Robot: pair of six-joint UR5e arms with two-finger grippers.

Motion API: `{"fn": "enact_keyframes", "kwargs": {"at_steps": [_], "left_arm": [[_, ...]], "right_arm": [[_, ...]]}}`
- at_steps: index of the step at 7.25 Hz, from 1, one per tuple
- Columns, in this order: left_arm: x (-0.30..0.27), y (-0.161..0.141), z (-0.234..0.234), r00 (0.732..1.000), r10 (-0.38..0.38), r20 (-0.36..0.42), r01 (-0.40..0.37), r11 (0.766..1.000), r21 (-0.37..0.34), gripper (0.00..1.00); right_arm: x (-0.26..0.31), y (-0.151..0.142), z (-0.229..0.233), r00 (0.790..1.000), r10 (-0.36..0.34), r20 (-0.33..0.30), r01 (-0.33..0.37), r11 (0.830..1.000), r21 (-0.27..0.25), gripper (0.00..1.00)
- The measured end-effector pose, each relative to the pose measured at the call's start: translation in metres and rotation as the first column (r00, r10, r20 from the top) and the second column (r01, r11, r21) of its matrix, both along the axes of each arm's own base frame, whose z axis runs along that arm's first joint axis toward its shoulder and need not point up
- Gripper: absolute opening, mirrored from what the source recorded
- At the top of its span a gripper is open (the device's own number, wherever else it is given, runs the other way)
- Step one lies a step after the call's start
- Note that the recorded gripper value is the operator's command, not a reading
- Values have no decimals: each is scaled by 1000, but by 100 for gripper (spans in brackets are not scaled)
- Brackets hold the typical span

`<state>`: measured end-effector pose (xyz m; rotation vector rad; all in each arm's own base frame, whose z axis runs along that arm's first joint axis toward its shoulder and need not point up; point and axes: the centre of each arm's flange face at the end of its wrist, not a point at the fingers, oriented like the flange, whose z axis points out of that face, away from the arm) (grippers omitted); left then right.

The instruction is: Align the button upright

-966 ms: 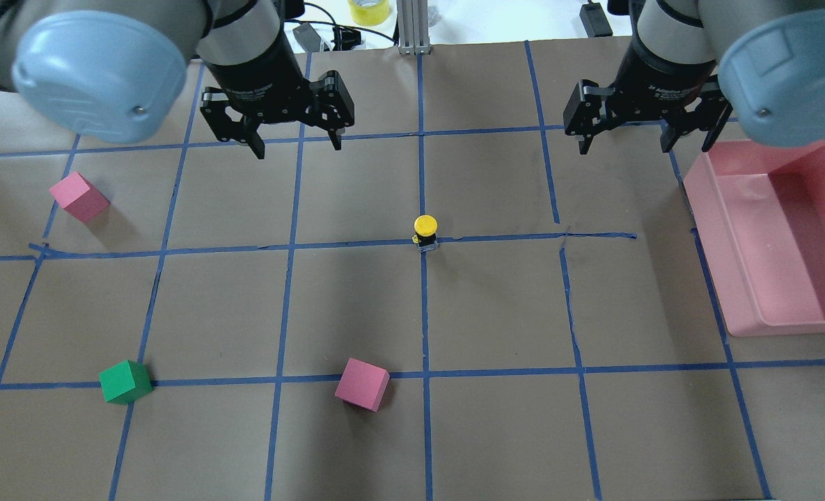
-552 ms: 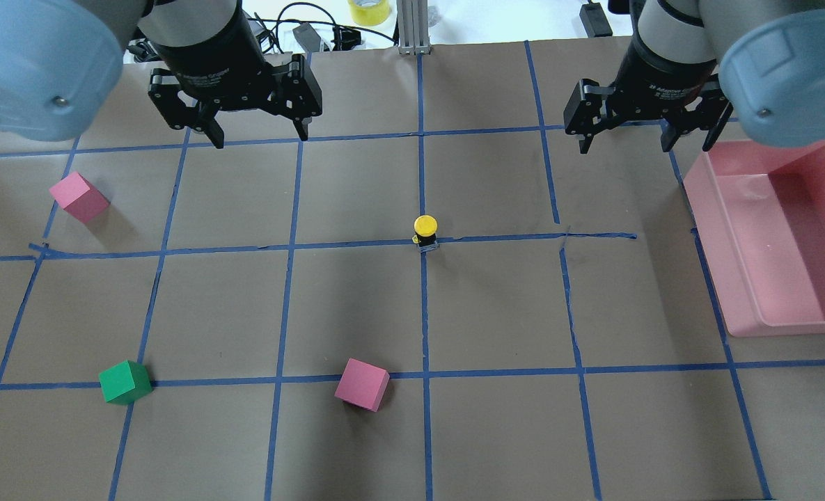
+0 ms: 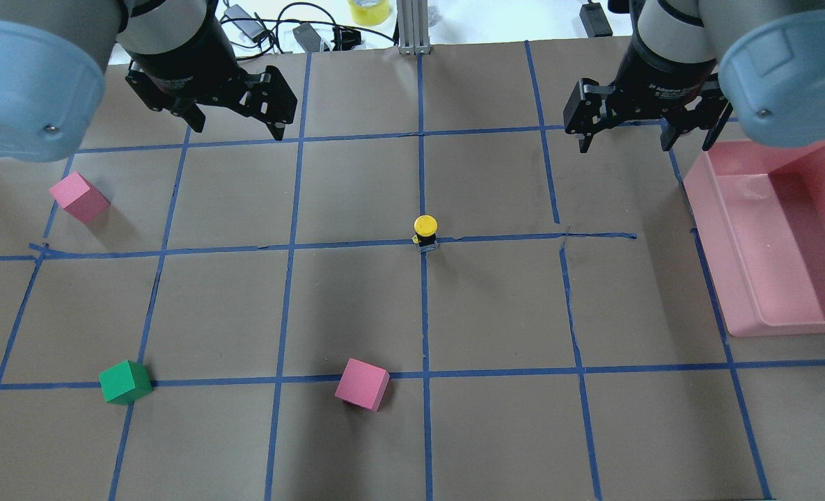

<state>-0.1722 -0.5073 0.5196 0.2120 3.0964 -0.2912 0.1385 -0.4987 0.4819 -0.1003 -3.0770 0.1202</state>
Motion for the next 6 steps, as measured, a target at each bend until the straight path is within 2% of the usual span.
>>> {"fn": "enact_keyframes", "kwargs": {"at_steps": [3, 6], "left_arm": [[23, -6, 1, 999, 32, -31, -33, 999, -19, 100], [24, 2, 2, 999, 33, -30, -33, 999, 12, 100]], "right_arm": [[0, 0, -1, 1000, -1, -1, 1, 1000, 2, 100], [0, 0, -1, 1000, 0, -1, 0, 1000, 2, 100]]}}
